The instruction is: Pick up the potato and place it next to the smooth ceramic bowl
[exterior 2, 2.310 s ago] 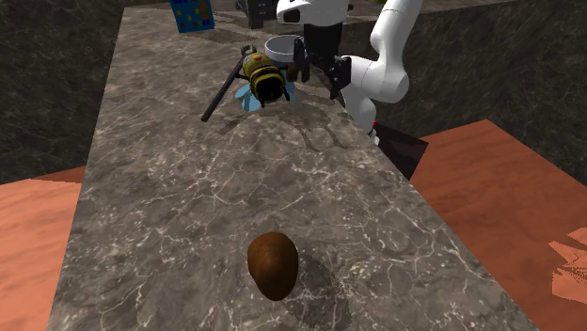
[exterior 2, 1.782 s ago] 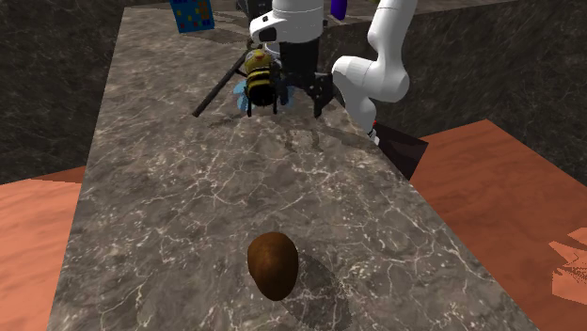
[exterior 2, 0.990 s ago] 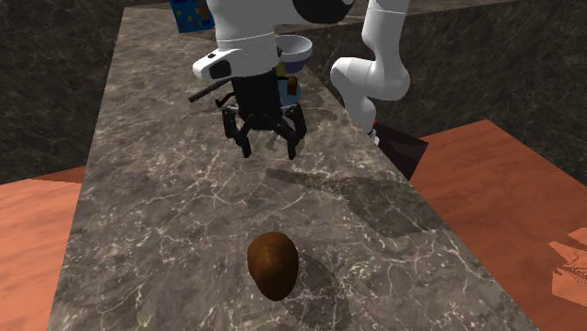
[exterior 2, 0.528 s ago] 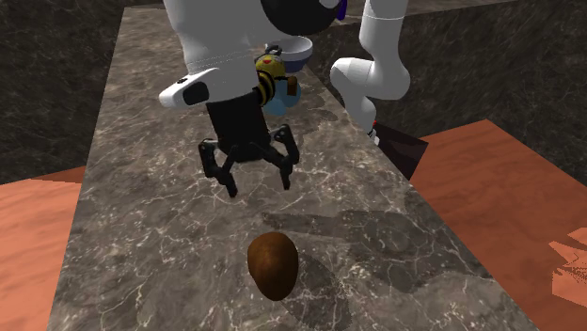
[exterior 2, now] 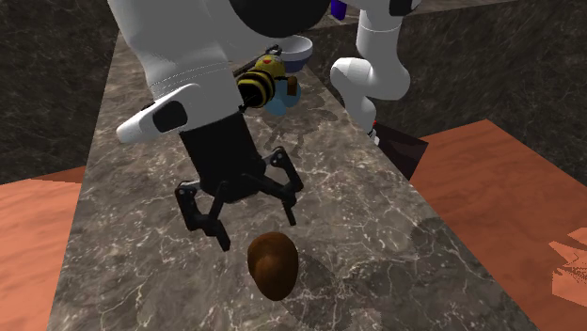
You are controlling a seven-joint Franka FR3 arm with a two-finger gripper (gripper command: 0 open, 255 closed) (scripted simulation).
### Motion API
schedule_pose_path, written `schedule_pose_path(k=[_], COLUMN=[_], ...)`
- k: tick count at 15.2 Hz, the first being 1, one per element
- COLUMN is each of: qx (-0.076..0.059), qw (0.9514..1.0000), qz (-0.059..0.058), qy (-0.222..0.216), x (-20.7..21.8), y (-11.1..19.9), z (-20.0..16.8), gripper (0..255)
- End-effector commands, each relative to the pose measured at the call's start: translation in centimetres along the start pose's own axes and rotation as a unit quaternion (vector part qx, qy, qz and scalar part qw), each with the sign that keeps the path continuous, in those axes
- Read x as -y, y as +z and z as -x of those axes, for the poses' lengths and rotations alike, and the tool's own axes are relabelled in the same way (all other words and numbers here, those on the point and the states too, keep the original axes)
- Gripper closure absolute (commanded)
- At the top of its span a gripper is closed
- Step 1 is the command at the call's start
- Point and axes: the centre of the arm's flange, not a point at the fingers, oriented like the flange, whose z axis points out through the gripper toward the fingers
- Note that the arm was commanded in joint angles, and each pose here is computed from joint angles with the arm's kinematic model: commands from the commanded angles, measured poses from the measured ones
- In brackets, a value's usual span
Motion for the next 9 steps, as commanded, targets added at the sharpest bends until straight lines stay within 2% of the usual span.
schedule_pose_path(k=[1, 7, 9], qx=[-0.005, -0.005, -0.005], qw=[0.9999, 0.9999, 0.9999], qz=[-0.005, -0.005, -0.005], qy=[-0.011, -0.011, -0.011], x=[-0.1, 0.0, 0.0], y=[0.7, 4.1, 4.1], z=[-0.7, -0.8, -0.8], gripper=[0, 0, 0])
